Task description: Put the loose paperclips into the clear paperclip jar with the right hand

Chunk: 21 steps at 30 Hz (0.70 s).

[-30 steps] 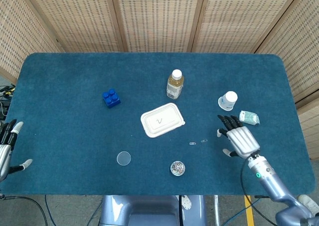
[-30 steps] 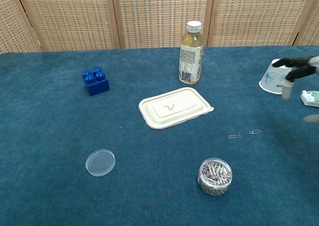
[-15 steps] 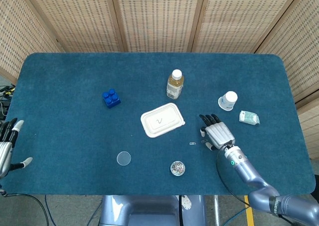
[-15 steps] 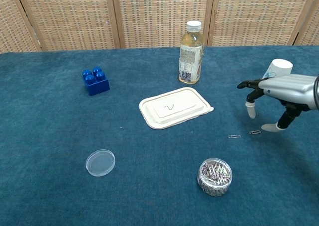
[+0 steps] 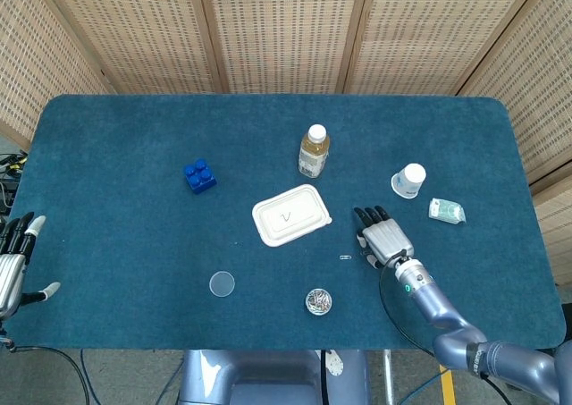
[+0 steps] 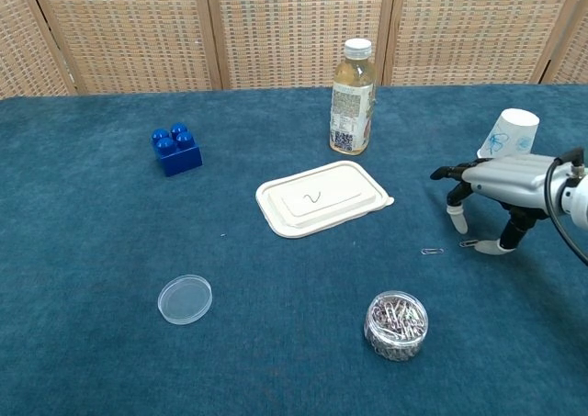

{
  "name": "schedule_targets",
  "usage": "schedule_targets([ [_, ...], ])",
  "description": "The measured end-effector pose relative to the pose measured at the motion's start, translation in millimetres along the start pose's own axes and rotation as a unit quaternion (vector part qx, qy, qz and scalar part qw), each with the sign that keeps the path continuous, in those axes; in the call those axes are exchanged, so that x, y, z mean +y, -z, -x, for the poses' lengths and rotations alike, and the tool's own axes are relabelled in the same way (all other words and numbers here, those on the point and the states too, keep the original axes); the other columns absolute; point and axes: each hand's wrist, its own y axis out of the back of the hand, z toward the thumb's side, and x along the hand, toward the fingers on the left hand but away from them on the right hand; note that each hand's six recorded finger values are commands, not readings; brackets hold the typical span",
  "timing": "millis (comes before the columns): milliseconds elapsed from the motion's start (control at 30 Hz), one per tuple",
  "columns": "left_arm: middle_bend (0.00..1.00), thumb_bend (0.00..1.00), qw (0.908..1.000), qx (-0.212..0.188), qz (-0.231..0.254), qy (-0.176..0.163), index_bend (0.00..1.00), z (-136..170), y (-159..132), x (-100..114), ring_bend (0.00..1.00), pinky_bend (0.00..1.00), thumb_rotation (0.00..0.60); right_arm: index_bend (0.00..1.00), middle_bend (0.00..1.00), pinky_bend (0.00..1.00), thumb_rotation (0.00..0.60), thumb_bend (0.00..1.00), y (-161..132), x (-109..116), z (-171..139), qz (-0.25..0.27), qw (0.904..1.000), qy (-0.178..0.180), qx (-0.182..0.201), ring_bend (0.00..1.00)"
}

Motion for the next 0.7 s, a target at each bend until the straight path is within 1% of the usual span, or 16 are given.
schedule_targets([
  [500, 0.00, 0.00, 1.0000, 0.001, -0.001, 0.002, 0.00, -1.1, 0.1, -1.6, 0.00, 0.00, 0.600, 0.50, 0.00, 0.02, 0.600, 0.33, 1.2, -5.4, 4.6, -0.008, 0.9999, -0.011, -0.004, 0.00],
  [700, 0.00, 0.00, 1.0000, 0.002, -0.001, 0.002, 0.00, -1.1, 0.6, -1.6, 0.00, 0.00, 0.600, 0.52, 0.01, 0.02, 0.600, 0.34, -0.2, -8.3, 6.8, -0.013, 0.9998, -0.015, -0.005, 0.00],
])
